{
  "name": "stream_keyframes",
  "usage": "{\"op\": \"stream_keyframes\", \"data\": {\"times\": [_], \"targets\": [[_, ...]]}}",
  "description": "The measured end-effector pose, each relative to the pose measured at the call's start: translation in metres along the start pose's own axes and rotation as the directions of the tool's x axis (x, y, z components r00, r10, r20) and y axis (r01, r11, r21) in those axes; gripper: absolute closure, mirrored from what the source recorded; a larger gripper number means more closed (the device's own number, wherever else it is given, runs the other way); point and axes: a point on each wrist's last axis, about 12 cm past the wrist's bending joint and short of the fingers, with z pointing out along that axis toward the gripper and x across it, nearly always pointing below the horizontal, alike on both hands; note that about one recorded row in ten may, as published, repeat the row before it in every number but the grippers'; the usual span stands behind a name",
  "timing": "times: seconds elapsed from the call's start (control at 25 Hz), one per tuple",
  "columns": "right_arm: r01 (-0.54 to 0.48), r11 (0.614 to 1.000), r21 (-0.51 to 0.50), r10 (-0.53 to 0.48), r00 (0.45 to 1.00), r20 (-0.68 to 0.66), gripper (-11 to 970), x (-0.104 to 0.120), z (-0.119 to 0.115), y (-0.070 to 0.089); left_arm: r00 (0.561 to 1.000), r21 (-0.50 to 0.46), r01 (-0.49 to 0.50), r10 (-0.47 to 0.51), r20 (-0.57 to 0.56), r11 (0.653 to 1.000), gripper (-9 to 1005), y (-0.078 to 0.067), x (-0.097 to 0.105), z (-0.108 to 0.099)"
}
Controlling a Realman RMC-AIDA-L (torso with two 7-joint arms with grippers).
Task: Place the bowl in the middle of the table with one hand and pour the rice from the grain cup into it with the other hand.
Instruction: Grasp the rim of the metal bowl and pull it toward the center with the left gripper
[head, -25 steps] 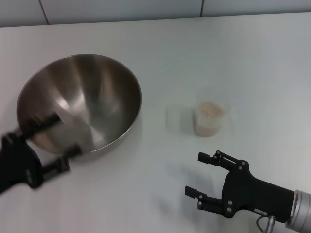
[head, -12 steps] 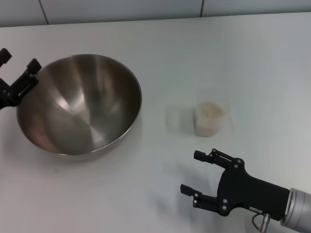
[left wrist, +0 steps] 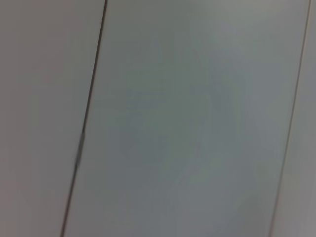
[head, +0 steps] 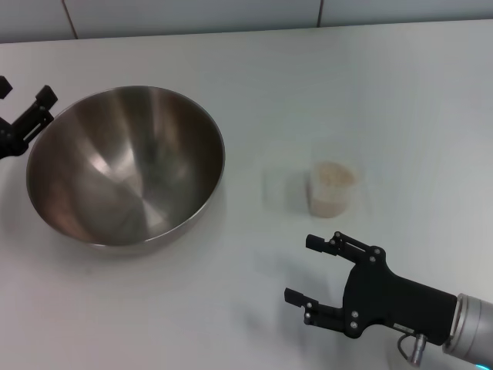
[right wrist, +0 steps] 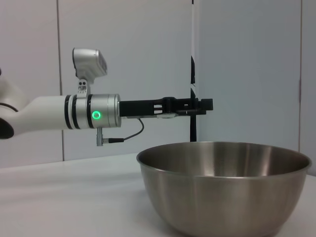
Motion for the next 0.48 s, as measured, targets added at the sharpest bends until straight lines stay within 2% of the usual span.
{"op": "stream_keyframes", "data": {"times": [0.08, 0.2, 0.32, 0.36, 0.48], "targets": [[0.002, 1.0, -0.001, -0.002, 1.0, 0.0, 171, 0.0, 0.0, -0.001, 1.0, 0.011, 0.016, -0.016, -0.016, 1.0, 182, 0.003, -0.003, 0.001], [0.003, 1.0, -0.001, -0.003, 1.0, -0.001, 171, 0.0, 0.0, -0.001, 0.985, 0.058, 0.084, -0.074, -0.156, 0.995, 183, 0.016, -0.014, 0.007], [0.004, 1.0, -0.002, -0.004, 1.0, 0.0, 171, -0.001, 0.001, -0.002, 0.985, 0.058, 0.084, -0.074, -0.156, 0.995, 184, 0.016, -0.014, 0.007], [0.004, 1.0, -0.002, -0.004, 1.0, -0.001, 171, -0.001, 0.001, -0.002, 0.949, 0.073, 0.126, -0.099, -0.298, 0.989, 184, 0.025, -0.025, 0.014], [0.005, 1.0, -0.002, -0.005, 1.0, 0.0, 171, -0.001, 0.001, -0.002, 0.888, 0.081, 0.133, -0.082, -0.453, 0.988, 185, 0.028, -0.036, 0.023]]}}
